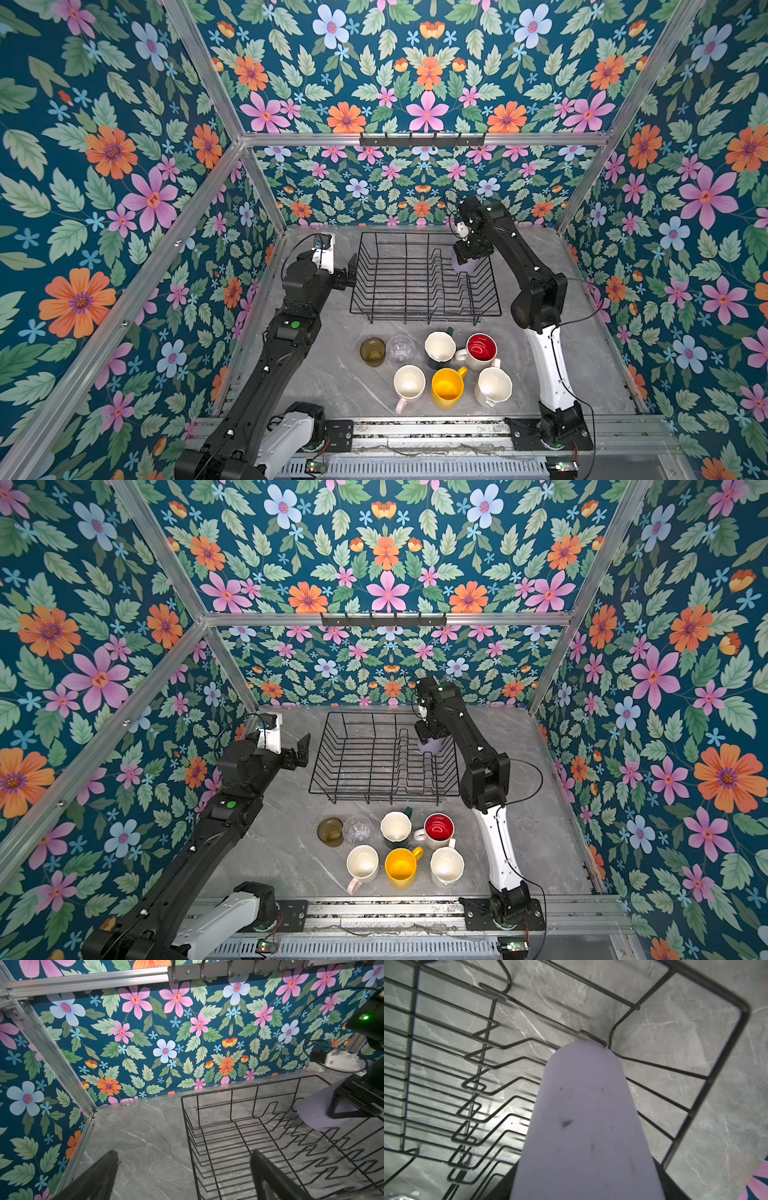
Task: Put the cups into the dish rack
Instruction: 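Set the lavender tumbler upside down between rack tines and open right gripper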
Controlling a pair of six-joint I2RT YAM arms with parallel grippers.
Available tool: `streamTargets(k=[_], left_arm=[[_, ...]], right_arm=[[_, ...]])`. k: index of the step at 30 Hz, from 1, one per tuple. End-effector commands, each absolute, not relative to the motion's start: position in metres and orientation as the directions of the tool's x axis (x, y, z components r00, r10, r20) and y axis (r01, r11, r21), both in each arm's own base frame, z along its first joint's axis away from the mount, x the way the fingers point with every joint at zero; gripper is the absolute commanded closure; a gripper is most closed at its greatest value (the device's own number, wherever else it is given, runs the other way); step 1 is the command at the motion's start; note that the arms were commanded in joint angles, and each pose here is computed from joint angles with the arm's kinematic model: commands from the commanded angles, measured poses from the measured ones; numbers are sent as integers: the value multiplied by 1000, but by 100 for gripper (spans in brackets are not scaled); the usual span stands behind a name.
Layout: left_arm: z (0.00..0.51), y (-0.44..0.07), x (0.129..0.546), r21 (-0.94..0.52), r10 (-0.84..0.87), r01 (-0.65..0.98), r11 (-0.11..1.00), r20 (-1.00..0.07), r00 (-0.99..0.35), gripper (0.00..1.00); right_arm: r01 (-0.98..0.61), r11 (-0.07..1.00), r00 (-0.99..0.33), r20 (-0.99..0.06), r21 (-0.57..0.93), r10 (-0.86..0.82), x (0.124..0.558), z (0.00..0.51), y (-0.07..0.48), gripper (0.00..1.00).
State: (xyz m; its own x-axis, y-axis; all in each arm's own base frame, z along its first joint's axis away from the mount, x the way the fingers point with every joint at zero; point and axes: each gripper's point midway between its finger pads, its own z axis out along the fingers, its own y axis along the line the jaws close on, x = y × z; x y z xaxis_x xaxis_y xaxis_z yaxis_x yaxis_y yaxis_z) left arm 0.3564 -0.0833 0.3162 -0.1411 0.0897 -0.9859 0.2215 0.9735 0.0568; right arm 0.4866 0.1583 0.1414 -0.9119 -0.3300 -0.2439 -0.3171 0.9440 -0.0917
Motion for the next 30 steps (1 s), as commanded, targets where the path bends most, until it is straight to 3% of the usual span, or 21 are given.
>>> streamTargets(k=[1,4,12,17,22,30], left_arm=[[323,-86,357,48,77,234,971,-990,-119,0],[321,-87,357,46,78,238,970,-989,-123,0],[320,-87,358,43,76,238,970,-989,-130,0],[319,-87,358,42,76,239,970,-988,-135,0],[319,-88,358,41,76,241,970,-988,-138,0],[319,-87,358,42,76,240,970,-988,-137,0]], right_arm=[[-316,942,-911,-241,-116,-335,491,137,156,100],[-317,941,-914,-226,-116,-336,491,130,156,100],[-317,944,-922,-206,-89,-328,488,121,160,49],[-315,946,-923,-207,-77,-324,487,122,161,28],[-315,948,-920,-231,-48,-317,487,129,167,17],[-298,954,-918,-262,-41,-298,487,143,167,17]])
